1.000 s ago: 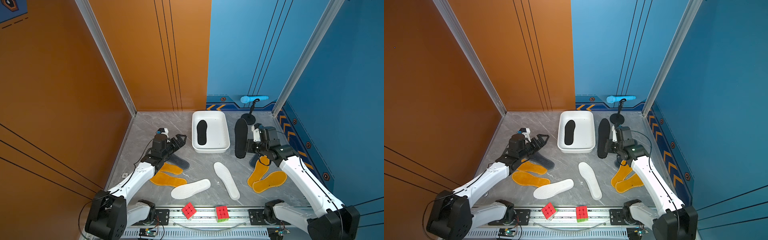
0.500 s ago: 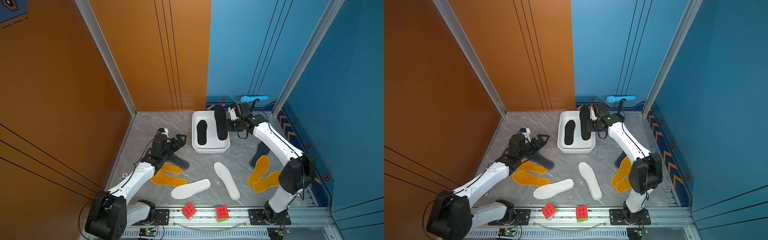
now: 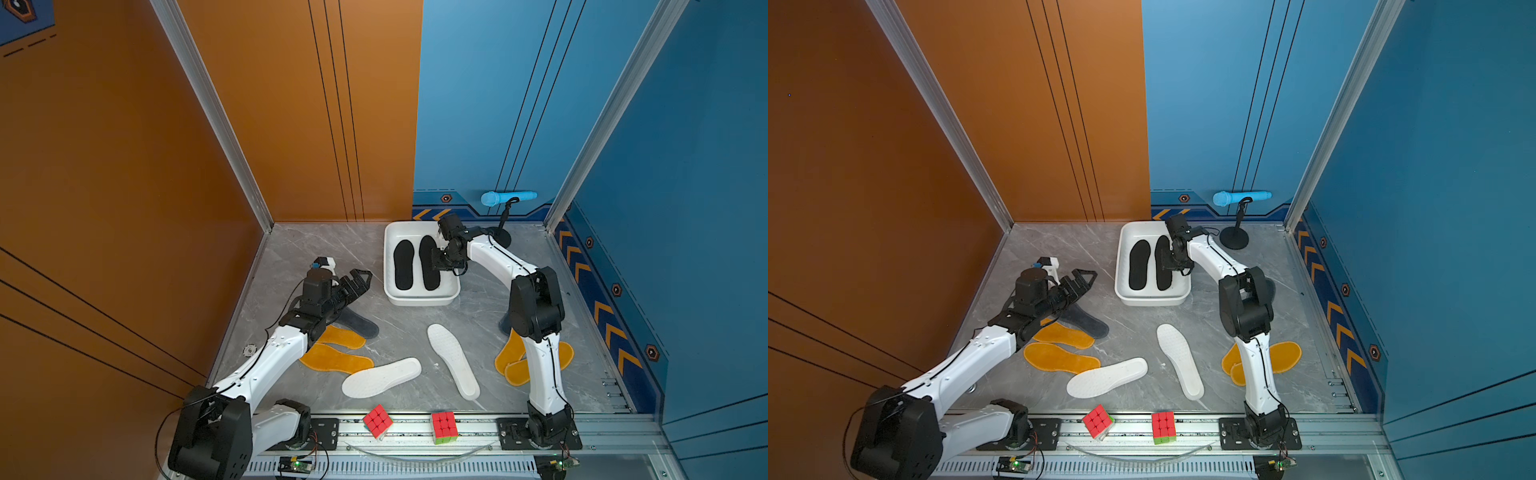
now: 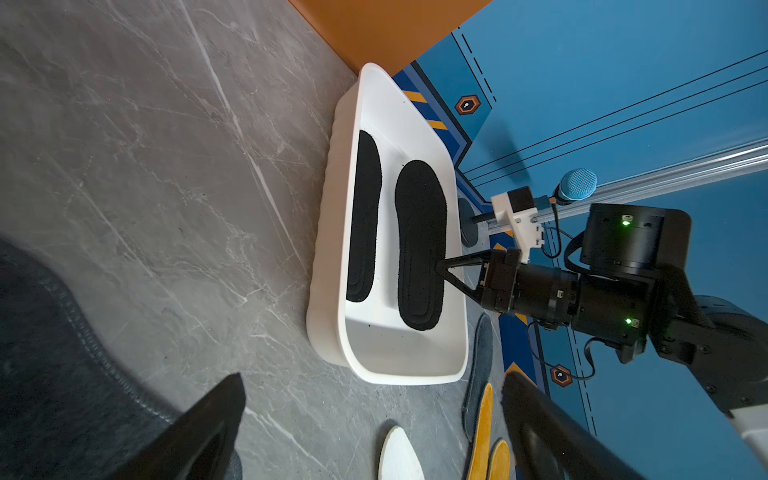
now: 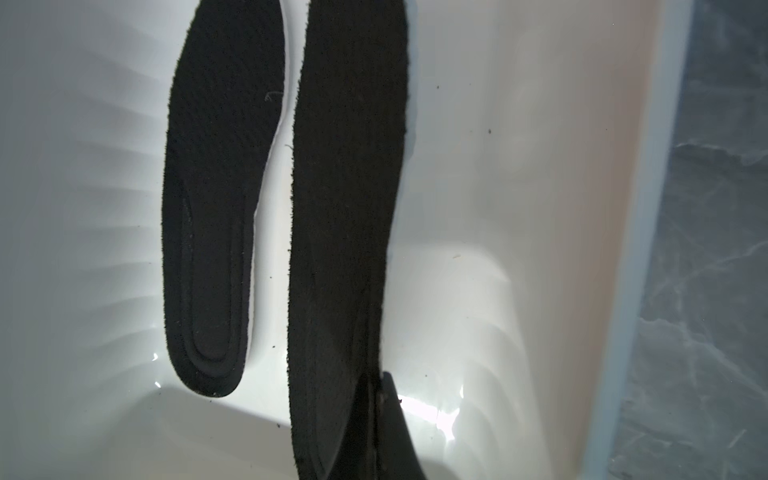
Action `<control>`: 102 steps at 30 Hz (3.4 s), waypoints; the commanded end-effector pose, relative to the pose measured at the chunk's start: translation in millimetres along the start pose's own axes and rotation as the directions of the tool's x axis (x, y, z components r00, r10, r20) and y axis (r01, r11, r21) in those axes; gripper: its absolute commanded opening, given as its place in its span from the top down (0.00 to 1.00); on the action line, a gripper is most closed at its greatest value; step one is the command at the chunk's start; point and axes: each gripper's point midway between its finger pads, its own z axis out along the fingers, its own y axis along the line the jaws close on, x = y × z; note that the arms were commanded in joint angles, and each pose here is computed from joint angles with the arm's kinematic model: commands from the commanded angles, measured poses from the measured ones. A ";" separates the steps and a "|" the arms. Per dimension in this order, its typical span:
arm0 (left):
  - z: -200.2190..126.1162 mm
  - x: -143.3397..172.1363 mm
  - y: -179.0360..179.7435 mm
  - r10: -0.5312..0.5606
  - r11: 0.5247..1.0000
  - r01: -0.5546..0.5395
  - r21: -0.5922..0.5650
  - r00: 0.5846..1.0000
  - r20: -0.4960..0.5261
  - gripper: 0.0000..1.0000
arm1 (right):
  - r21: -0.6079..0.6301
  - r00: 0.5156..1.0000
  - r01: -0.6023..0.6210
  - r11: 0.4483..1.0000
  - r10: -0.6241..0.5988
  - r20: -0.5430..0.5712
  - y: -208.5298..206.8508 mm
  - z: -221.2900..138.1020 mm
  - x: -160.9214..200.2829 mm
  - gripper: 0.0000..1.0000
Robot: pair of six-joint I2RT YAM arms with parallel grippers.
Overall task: Put the insoles into the storage box
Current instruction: Place the insole in the storage box, then pick up the insole from the center of the board.
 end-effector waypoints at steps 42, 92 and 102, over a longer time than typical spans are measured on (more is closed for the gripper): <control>-34.8 13.0 83.7 -0.156 0.954 0.152 -0.258 0.988 0.006 0.02 | -0.032 0.991 0.023 0.999 -0.019 0.135 16.3 -61.4 -35.5 0.56; 4.9 54.0 121.8 -0.263 0.834 0.168 -0.526 0.959 -0.110 0.08 | -0.355 0.923 0.309 0.882 -0.188 0.337 58.4 -173.2 75.9 0.61; 11.0 53.9 124.3 -0.282 0.831 0.191 -0.522 0.954 -0.100 0.06 | -0.364 0.927 0.293 0.884 -0.170 0.335 52.3 -171.4 76.8 0.61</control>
